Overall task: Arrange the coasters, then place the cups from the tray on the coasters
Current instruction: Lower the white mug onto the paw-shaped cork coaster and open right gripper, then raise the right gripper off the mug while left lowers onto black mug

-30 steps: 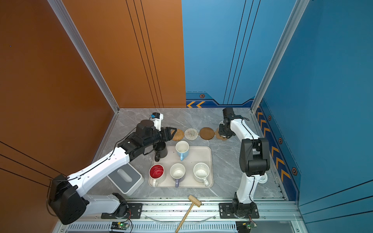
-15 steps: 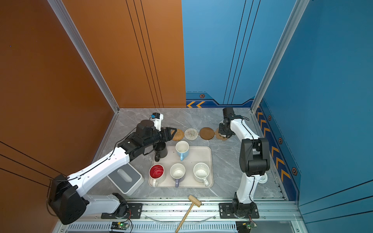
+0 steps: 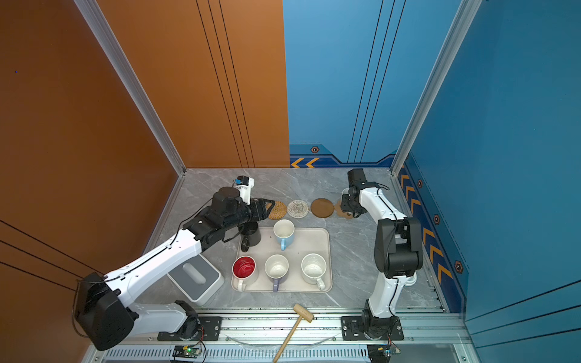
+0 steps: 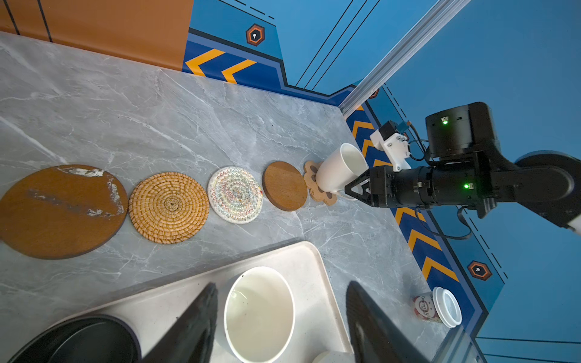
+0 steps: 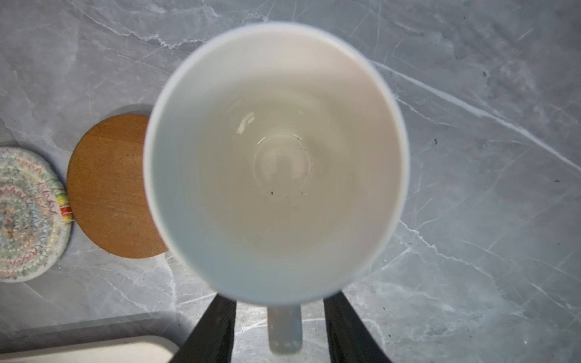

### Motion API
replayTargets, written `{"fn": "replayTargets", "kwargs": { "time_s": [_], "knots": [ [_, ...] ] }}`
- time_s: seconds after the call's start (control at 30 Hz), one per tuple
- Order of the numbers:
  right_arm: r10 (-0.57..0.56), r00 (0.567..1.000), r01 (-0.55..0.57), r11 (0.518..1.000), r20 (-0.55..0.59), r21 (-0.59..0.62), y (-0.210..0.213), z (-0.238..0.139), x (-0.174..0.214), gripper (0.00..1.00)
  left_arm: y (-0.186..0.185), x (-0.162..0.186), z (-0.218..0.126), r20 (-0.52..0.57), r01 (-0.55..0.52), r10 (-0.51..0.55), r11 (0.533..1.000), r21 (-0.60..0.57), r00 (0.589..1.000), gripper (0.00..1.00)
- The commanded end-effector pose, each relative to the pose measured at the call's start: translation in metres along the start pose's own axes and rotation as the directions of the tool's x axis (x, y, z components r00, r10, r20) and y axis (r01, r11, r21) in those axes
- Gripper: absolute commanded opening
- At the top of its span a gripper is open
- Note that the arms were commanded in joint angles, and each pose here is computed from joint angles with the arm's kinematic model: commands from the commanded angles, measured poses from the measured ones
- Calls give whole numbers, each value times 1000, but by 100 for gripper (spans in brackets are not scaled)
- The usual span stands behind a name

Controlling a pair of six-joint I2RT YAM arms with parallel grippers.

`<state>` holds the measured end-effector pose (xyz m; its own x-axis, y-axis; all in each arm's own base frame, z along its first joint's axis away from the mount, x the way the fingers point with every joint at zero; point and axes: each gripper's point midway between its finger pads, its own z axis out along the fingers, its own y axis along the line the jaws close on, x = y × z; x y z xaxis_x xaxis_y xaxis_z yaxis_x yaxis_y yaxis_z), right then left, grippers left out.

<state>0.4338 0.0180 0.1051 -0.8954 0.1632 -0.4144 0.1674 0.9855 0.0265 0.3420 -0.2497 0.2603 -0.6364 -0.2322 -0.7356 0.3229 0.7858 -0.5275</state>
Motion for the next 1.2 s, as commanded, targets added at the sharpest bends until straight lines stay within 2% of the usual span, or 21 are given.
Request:
{"fn": "replayTargets", "kwargs": {
  "time_s": [0.0, 0.2, 0.37, 0.63, 0.9, 1.17],
  "knots": [
    [25, 997, -26, 1000, 67, 8, -2, -27, -5, 47, 4, 1, -16, -2, -43, 43, 998, -41, 999, 66],
    [41, 991, -39, 999, 124, -13, 2, -57, -1, 55, 23, 16, -47, -83, -108, 95, 982, -157, 992, 66],
    [33, 984, -25, 999, 176, -45, 14, -85, 4, 59, 46, 31, -84, -145, -157, 121, 950, -268, 982, 67],
    [-22, 972, 44, 995, 232, -90, 48, -119, 11, 62, 72, 67, -127, -284, -202, 98, 909, -365, 954, 68],
    [-73, 958, 106, 988, 277, -108, 77, -137, 22, 63, 105, 106, -135, -397, -238, 29, 838, -491, 918, 69],
    [-93, 963, 127, 984, 254, -122, 88, -131, 35, 63, 108, 126, -115, -450, -247, -9, 826, -507, 893, 69]
  ]
}}
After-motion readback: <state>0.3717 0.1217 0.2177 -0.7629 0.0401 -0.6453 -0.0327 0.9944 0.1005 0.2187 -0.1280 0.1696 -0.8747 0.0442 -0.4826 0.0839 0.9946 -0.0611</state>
